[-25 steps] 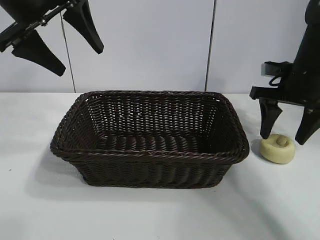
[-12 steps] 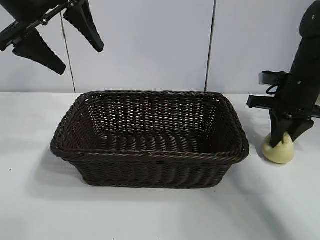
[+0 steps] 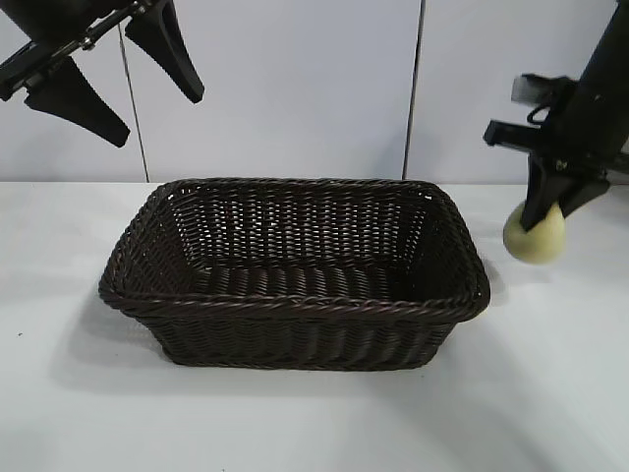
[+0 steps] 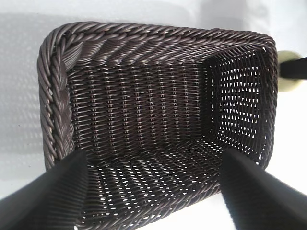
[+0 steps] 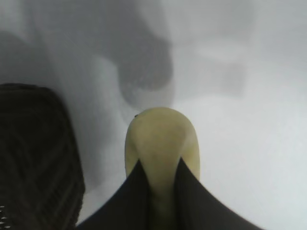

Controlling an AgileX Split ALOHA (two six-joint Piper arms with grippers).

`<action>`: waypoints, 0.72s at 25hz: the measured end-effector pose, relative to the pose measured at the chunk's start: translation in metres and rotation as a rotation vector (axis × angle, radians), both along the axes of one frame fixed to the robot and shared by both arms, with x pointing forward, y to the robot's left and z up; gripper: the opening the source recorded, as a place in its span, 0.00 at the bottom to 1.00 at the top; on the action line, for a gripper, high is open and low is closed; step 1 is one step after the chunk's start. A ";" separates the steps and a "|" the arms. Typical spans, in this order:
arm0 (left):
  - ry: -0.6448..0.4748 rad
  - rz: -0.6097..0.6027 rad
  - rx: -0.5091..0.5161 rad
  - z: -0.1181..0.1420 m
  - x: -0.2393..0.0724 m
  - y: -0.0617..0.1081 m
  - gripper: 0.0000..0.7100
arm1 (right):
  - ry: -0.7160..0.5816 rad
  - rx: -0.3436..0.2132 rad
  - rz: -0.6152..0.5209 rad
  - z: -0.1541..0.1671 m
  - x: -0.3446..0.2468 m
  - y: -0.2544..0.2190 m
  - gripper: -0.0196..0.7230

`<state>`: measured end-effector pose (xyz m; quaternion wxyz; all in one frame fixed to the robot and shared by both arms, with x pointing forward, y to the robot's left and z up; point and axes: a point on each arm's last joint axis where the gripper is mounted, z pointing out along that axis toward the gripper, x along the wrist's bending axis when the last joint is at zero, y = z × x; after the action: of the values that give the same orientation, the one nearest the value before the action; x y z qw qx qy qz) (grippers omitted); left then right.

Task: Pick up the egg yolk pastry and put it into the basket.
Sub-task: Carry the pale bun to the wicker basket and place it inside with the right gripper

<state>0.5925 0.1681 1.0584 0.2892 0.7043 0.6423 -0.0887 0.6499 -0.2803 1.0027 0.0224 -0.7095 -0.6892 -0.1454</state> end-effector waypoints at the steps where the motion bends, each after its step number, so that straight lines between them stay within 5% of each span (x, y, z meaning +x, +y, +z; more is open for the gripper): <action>1: 0.000 0.000 0.000 0.000 0.000 0.000 0.78 | -0.027 0.008 0.004 0.012 -0.001 0.001 0.13; 7: 0.000 0.000 0.000 0.000 0.000 0.000 0.78 | -0.141 0.056 0.043 0.065 -0.011 0.013 0.13; 18: -0.003 0.002 0.000 0.000 0.000 0.000 0.78 | -0.148 0.078 0.315 0.067 -0.033 0.117 0.13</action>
<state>0.5928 0.1681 1.0585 0.2904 0.7037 0.6425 -0.0875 0.6164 -0.1632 1.0699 0.0217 -0.5789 -0.7853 -0.2185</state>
